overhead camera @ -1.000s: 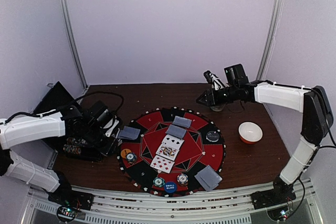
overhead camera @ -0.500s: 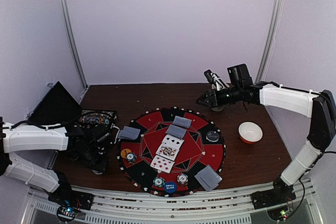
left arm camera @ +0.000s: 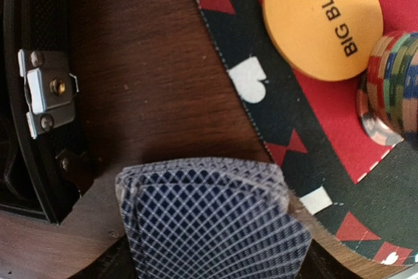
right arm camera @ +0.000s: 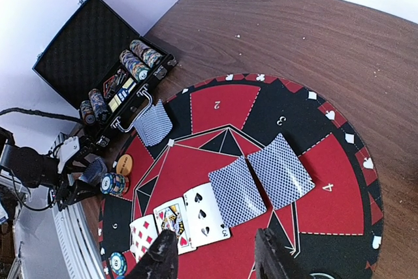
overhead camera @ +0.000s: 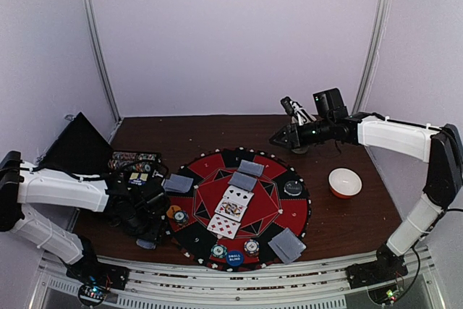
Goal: Distribute texas hold em gaming equipment
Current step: Place the face-down deck piles in the corner of the board.
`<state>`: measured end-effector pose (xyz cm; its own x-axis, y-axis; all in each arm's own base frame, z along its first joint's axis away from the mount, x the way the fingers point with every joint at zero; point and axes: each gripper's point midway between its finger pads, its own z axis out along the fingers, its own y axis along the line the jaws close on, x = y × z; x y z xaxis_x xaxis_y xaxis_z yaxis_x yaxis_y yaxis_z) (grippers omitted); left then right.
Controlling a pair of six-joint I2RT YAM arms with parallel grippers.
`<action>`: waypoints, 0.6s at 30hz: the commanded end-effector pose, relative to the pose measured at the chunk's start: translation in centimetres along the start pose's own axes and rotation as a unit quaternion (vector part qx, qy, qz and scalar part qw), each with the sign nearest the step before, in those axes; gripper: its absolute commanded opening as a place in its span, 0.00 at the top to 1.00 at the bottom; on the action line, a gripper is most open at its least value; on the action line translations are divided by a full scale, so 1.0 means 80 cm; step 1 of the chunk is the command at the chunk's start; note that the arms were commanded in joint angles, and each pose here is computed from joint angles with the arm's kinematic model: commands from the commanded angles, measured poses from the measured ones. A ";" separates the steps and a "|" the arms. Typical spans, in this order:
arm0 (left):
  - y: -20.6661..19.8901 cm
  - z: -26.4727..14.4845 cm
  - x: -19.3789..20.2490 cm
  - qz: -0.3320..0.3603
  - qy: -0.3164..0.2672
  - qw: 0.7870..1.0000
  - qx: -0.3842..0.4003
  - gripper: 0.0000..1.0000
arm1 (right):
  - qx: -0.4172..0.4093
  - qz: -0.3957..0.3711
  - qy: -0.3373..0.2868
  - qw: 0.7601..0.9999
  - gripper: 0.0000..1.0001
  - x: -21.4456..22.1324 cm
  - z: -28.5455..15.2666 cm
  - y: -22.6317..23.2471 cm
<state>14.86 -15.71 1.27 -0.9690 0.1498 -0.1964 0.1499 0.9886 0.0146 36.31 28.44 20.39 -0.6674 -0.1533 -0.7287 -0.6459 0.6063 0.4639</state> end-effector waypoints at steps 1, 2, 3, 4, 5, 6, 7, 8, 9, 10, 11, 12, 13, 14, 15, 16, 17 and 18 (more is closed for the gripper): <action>0.004 0.015 0.017 -0.003 0.018 1.000 -0.001 0.21 | -0.010 -0.014 -0.005 1.000 0.57 -0.006 -0.005 0.011; 0.004 0.014 0.017 -0.003 0.017 1.000 0.000 0.20 | -0.010 -0.015 -0.005 1.000 0.57 -0.007 -0.005 0.012; 0.004 0.014 0.018 -0.005 0.018 1.000 0.002 0.20 | -0.010 -0.016 -0.006 1.000 0.57 -0.008 -0.006 0.012; 0.003 0.012 0.017 -0.006 0.016 1.000 0.007 0.19 | -0.010 -0.017 -0.007 1.000 0.57 -0.008 -0.007 0.013; 0.003 0.011 0.017 -0.007 0.016 1.000 0.008 0.18 | -0.011 -0.018 -0.008 1.000 0.56 -0.009 -0.008 0.014; 0.003 0.007 0.015 -0.008 0.012 1.000 0.008 0.16 | -0.011 -0.018 -0.009 1.000 0.56 -0.010 -0.009 0.014; 0.004 0.003 0.012 -0.008 0.008 1.000 0.004 0.12 | -0.011 -0.019 -0.010 1.000 0.56 -0.011 -0.010 0.015; 0.007 -0.002 0.009 -0.007 0.004 1.000 -0.004 0.09 | -0.010 -0.019 -0.010 1.000 0.55 -0.011 -0.010 0.015; 0.011 -0.007 0.004 -0.007 -0.003 1.000 -0.014 0.06 | -0.011 -0.021 -0.011 1.000 0.55 -0.012 -0.011 0.016; 0.015 -0.014 -0.001 -0.007 -0.009 1.000 -0.025 0.03 | -0.011 -0.021 -0.011 1.000 0.55 -0.013 -0.011 0.016; 0.017 -0.020 -0.006 -0.008 -0.016 0.999 -0.033 0.02 | -0.009 -0.022 -0.012 1.000 0.55 -0.014 -0.012 0.016; 0.020 -0.027 -0.012 -0.009 -0.024 0.999 -0.042 0.02 | -0.007 -0.023 -0.014 1.000 0.54 -0.016 -0.013 0.016; 0.021 -0.034 -0.016 -0.010 -0.029 0.999 -0.044 0.02 | -0.004 -0.025 -0.017 1.000 0.54 -0.018 -0.014 0.016; 0.020 -0.042 -0.021 -0.012 -0.035 0.998 -0.046 0.02 | 0.000 -0.027 -0.020 0.999 0.53 -0.020 -0.016 0.015; 0.019 -0.049 -0.026 -0.013 -0.041 0.998 -0.046 0.02 | 0.004 -0.029 -0.024 0.999 0.53 -0.023 -0.017 0.014; 0.018 -0.056 -0.032 -0.014 -0.047 0.998 -0.045 0.02 | 0.008 -0.030 -0.027 0.999 0.52 -0.027 -0.019 0.014; 0.017 -0.065 -0.038 -0.015 -0.055 0.997 -0.045 0.02 | 0.015 -0.031 -0.031 0.999 0.52 -0.031 -0.021 0.012; 0.013 -0.077 -0.048 -0.016 -0.068 0.997 -0.041 0.02 | 0.019 -0.034 -0.036 0.999 0.52 -0.037 -0.023 0.013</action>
<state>15.89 -15.03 4.43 -0.9593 0.1375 -0.2465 0.1239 0.9898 0.0701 36.40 28.29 20.46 -0.6591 -0.1592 -0.7350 -0.6492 0.6139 0.4492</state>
